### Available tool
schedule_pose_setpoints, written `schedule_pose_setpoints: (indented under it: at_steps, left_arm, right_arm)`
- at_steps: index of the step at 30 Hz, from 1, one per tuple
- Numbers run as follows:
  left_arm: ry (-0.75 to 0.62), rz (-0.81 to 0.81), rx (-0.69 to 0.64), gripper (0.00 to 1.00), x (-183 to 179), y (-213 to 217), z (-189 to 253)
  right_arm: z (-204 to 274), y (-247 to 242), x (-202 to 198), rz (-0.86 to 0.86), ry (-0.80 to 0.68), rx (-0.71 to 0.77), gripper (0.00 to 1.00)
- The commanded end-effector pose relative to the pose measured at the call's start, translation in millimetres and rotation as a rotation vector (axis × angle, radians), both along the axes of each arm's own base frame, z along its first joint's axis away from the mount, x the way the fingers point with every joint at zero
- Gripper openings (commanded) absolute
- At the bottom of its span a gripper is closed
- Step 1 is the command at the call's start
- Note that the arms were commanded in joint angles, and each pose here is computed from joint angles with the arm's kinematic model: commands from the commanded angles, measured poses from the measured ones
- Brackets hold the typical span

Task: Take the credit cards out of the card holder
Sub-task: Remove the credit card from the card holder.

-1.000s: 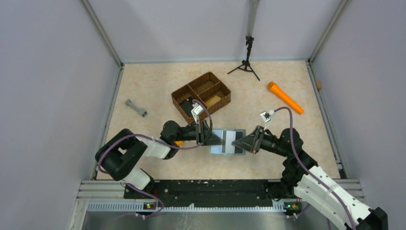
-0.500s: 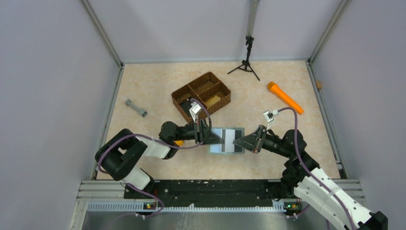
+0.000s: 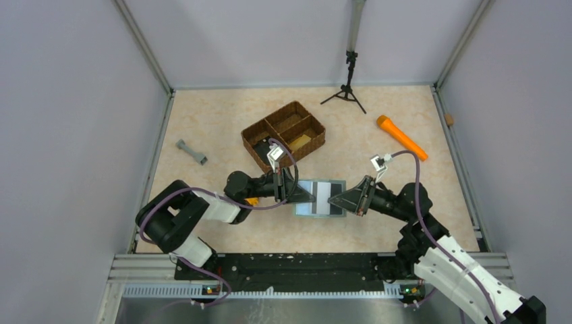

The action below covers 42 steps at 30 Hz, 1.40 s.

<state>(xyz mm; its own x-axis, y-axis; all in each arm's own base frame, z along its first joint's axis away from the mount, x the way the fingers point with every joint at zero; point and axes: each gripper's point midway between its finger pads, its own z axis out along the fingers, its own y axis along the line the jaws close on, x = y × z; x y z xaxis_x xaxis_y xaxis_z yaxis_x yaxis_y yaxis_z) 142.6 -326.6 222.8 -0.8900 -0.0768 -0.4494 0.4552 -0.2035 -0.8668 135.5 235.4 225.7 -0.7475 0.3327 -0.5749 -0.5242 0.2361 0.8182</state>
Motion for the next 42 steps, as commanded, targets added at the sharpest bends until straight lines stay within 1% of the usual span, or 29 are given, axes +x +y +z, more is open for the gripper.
schedule_pose_setpoints:
  at_steps: [1, 3, 6, 8, 9, 10, 13, 15, 19, 24, 26, 27, 31, 33, 34, 37, 39, 40, 42]
  left_arm:
    - [-0.094, 0.0, -0.076, 0.0, -4, 4, 19]
    - [-0.094, -0.003, -0.075, 0.0, -5, 4, 19]
    - [-0.096, -0.003, -0.075, 0.01, -5, 4, 19]
    - [-0.098, -0.003, -0.074, 0.09, -5, 4, 19]
    - [-0.097, -0.002, -0.072, 0.15, -5, 5, 19]
    - [-0.099, -0.001, -0.071, 0.17, -5, 5, 19]
    - [-0.098, -0.001, -0.069, 0.16, -5, 5, 18]
    - [-0.098, -0.002, -0.069, 0.12, -5, 5, 18]
    - [-0.099, -0.002, -0.073, 0.08, -5, 5, 20]
    - [-0.102, 0.0, -0.073, 0.06, -6, 6, 21]
    - [-0.103, 0.0, -0.072, 0.02, -6, 6, 21]
    - [-0.102, 0.001, -0.069, 0.0, -6, 7, 20]
    - [-0.097, 0.023, -0.058, 0.0, -1, 4, 21]
    - [-0.104, 0.022, -0.066, 0.0, 0, 3, 25]
    - [-0.106, 0.019, -0.067, 0.0, 0, 2, 26]
    - [-0.109, 0.013, -0.065, 0.0, 0, 0, 27]
    - [-0.11, 0.01, -0.065, 0.0, -1, 0, 27]
    - [-0.108, 0.009, -0.064, 0.0, -1, 0, 27]
    - [-0.107, 0.008, -0.064, 0.0, -1, -1, 26]
  right_arm:
    - [11, 4, -4, 0.048, -0.039, 0.055, 0.04]
    - [11, 4, -4, 0.052, -0.039, 0.054, 0.0]
    - [9, 2, -2, 0.029, -0.03, 0.043, 0.0]
    - [7, -1, 1, 0.003, -0.026, 0.029, 0.0]
    - [5, -2, 3, -0.009, -0.021, 0.018, 0.0]
    - [4, -3, 3, -0.016, -0.019, 0.011, 0.0]
    - [2, -4, 3, -0.012, -0.014, 0.005, 0.0]
    - [0, -5, 3, -0.017, -0.007, -0.001, 0.0]
    - [-3, -7, 5, -0.027, -0.007, -0.009, 0.0]
    - [-4, -12, 6, -0.042, -0.011, -0.024, 0.0]
    - [-3, -14, 6, -0.045, -0.016, -0.027, 0.0]
    - [-3, -15, 6, -0.043, -0.017, -0.026, 0.0]
    - [4, -12, 0, 0.001, -0.039, 0.024, 0.0]
    - [10, -9, -5, 0.036, -0.053, 0.065, 0.15]
    - [12, -8, -7, 0.053, -0.048, 0.086, 0.21]
    - [20, -6, -8, 0.071, -0.063, 0.118, 0.27]
    - [19, -5, -6, 0.072, -0.057, 0.112, 0.28]
    - [18, -5, -6, 0.072, -0.053, 0.109, 0.25]
    - [17, -4, -4, 0.07, -0.043, 0.106, 0.16]
